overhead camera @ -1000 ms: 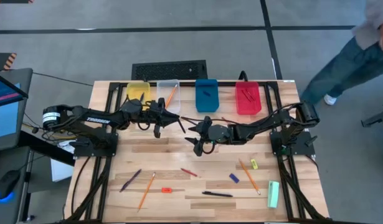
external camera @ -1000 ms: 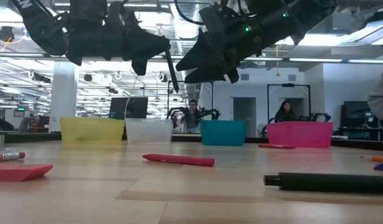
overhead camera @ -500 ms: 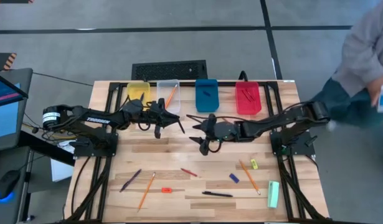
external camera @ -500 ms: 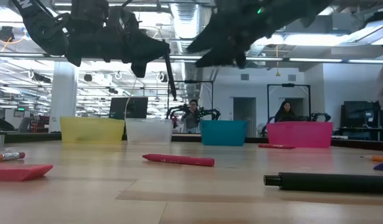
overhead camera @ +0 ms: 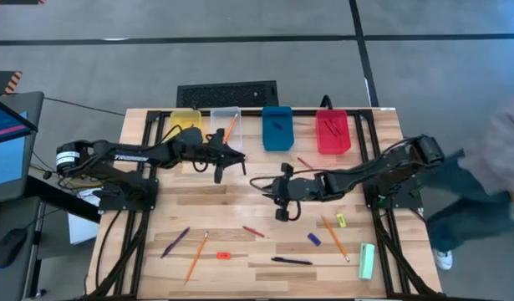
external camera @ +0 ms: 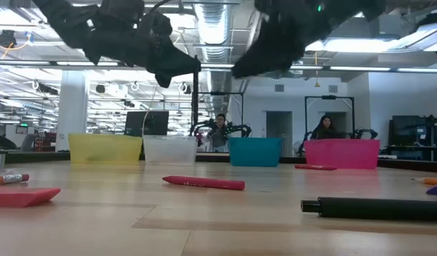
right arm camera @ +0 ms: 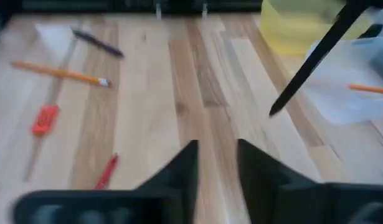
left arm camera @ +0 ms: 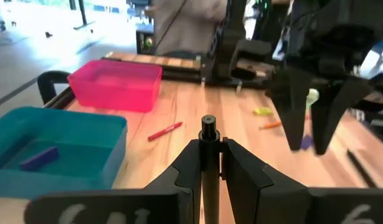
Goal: Sort crayons/erasers/pens/pencils in bins
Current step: Put the black pen into the yellow bin
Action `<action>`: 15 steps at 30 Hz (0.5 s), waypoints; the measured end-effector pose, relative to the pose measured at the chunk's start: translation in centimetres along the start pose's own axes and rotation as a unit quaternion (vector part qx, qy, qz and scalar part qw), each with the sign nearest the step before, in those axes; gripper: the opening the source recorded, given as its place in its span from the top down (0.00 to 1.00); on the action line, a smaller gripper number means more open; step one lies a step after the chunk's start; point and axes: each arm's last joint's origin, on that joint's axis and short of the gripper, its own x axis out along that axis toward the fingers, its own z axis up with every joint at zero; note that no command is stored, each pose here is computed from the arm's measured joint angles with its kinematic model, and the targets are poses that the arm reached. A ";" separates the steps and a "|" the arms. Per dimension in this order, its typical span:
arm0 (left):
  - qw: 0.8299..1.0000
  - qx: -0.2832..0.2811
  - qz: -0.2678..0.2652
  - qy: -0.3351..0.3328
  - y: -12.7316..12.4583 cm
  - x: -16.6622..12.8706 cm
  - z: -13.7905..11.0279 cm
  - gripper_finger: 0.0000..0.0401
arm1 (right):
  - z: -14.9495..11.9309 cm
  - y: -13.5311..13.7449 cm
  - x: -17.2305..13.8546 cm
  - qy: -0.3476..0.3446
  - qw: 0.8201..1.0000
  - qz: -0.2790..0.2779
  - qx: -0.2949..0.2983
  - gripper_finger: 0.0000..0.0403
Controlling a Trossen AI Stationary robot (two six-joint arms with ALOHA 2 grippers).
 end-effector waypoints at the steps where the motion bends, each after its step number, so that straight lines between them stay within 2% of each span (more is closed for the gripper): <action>1: 1.000 0.005 0.002 0.009 0.0 0.0 0.3 0.91 | -0.3 0.1 0.4 0.004 1.000 -0.001 -0.005 0.81; 3: 0.999 0.011 0.011 0.031 -0.1 -0.5 0.8 0.91 | -0.7 0.3 1.3 0.003 1.000 -0.001 -0.008 0.92; 5: 0.999 0.023 0.026 0.040 -0.2 -1.0 1.5 0.91 | -1.4 0.4 1.9 0.004 1.000 -0.001 -0.015 0.98; 11: 0.995 0.026 0.068 0.064 -0.8 -3.9 2.4 0.91 | -4.2 -0.4 1.7 -0.063 0.997 0.044 -0.008 0.98; 15: 0.990 0.020 0.111 0.090 -1.1 -5.7 2.4 0.91 | -5.4 -1.9 0.7 -0.102 0.994 0.039 0.019 0.99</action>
